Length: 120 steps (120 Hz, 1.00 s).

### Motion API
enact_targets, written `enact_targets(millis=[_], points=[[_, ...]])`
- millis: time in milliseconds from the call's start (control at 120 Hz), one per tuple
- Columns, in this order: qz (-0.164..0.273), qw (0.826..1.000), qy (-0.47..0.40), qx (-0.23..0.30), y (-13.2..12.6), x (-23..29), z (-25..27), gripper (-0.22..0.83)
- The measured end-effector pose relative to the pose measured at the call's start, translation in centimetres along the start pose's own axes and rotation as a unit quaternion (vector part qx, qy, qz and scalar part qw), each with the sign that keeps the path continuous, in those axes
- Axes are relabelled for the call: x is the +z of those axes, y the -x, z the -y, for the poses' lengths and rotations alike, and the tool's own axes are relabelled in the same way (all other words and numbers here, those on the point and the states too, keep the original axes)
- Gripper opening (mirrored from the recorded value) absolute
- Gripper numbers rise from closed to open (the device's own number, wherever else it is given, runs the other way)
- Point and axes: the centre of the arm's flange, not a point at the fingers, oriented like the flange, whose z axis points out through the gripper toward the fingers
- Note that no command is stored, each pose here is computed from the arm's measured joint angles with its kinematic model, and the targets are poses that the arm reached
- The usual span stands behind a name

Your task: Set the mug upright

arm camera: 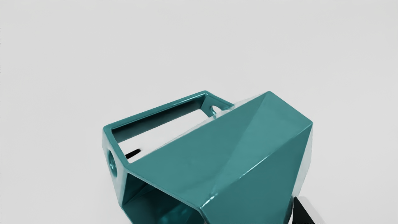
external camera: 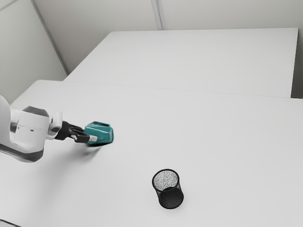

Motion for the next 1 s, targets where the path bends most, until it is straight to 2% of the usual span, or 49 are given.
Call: enact_targets(millis=[250, 608, 675, 808, 1000], points=[[-0.008, 1.0, -0.008, 0.013, -0.8, -0.6, 0.1, -0.08], [-0.016, 0.999, -0.033, 0.033, -2.4, -1.8, -0.1, -0.14], [-0.014, 0.998, -0.039, 0.046, -3.4, -2.4, -0.2, -0.15], [0.037, 0.99, -0.042, 0.128, -7.4, -4.2, -0.4, -0.16], [0.17, 0.958, -0.038, 0.229, -12.3, -5.1, -3.1, -0.17]])
